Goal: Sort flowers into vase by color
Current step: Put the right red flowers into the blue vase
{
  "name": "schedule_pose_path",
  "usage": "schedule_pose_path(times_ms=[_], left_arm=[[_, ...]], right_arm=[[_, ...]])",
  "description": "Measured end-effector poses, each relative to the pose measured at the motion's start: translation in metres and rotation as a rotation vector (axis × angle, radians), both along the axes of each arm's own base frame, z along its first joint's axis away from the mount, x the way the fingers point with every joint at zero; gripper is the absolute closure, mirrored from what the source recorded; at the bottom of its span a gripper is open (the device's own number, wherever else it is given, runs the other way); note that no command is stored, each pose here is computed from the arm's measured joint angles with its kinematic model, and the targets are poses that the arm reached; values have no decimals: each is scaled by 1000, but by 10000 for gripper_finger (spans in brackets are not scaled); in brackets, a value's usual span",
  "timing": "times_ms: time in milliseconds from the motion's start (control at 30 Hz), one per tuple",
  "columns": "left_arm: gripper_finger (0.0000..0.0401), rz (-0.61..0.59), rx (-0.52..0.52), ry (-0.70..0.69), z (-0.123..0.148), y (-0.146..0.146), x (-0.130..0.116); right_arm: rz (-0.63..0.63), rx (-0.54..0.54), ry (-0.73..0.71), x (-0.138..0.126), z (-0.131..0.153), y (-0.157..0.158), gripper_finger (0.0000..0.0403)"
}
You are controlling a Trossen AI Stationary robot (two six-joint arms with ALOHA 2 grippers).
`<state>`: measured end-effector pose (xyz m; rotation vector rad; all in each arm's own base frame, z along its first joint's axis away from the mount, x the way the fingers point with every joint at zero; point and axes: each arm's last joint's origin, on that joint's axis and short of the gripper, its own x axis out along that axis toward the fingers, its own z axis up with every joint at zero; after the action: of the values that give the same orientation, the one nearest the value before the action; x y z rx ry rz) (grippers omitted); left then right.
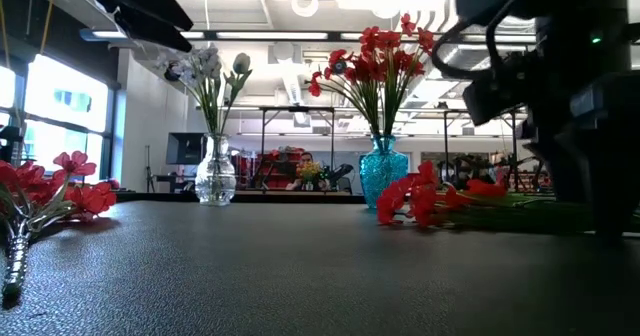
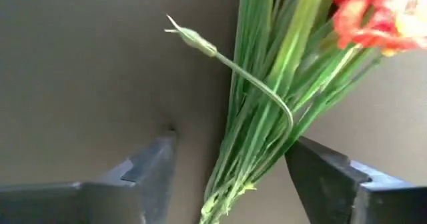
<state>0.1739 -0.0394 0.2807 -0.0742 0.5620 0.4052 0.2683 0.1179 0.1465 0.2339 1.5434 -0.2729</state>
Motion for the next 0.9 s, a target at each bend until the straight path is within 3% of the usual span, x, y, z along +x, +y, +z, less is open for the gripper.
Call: schedule_pose_path(times_ms=[233,400,467,633,733,800,900], left_arm=[[78,-1,14,18,-3,-1,4],[78,-8,27,30,-4,-1,5],[78,-11,32,31,-4,-1,5],[78,-9,32,30,-4,-1,5],[78,-7,29,26,-4,-1,5],[78,-3,23,22,-4,-1,5],[78,-3,21,18,-3,-1,5]], right_arm=[[43,83,20,5,-6,-11,270],[8,37,-65,-16,-2,-19,377],[-28,14,-152,-29,0,-22,395],[-117,12,-570,-44,11,-26,381],[-104,-18,-917,-45,16,-28,394],[-68,-83,-1143,-45,18,-31,400],[-31,-269,-1409,-49,22,-43,396]])
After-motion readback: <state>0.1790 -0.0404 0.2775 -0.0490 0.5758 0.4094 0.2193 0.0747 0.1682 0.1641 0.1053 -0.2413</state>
